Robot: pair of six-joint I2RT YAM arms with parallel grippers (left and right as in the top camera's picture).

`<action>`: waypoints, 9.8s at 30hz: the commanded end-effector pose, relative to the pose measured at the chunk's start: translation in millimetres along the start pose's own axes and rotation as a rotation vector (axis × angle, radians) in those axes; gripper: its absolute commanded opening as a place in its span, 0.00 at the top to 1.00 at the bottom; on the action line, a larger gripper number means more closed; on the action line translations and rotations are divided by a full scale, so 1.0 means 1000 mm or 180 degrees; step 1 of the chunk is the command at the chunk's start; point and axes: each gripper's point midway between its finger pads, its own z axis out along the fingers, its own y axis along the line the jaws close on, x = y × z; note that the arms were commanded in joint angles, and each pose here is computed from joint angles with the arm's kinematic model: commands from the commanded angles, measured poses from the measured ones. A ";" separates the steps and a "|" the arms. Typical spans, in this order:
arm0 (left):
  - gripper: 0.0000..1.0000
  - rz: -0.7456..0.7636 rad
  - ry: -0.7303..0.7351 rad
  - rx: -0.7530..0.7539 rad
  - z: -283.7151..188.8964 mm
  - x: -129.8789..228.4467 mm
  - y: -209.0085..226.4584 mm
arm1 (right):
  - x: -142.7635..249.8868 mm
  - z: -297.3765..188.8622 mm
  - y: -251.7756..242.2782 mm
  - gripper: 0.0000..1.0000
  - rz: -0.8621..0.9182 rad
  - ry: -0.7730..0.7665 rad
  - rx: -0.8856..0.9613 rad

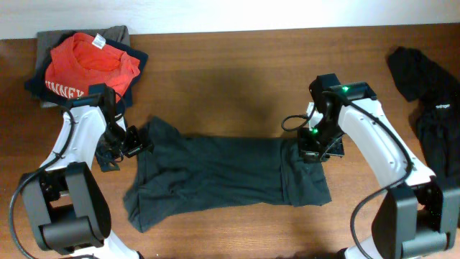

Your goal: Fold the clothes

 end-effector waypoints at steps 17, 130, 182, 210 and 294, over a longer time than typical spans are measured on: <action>0.01 0.0048 -0.0032 0.0031 -0.004 0.002 -0.002 | 0.042 0.096 -0.023 0.96 0.0334 0.0322 0.0177; 0.01 0.0602 -0.0293 0.0448 -0.015 -0.005 -0.043 | -0.104 0.047 -0.021 0.59 -0.0057 -0.0749 0.1312; 0.01 0.0606 -0.0310 0.0451 -0.015 -0.007 -0.043 | -0.118 0.075 -0.040 0.58 0.0017 -0.0754 0.1655; 0.01 0.0602 -0.0325 0.0392 -0.015 -0.008 -0.040 | -0.128 0.024 -0.013 0.96 -0.0004 -0.0833 0.1423; 0.01 0.0603 -0.0351 0.0379 -0.015 -0.010 -0.040 | -0.039 -0.121 -0.076 0.96 0.0646 -0.0628 0.0129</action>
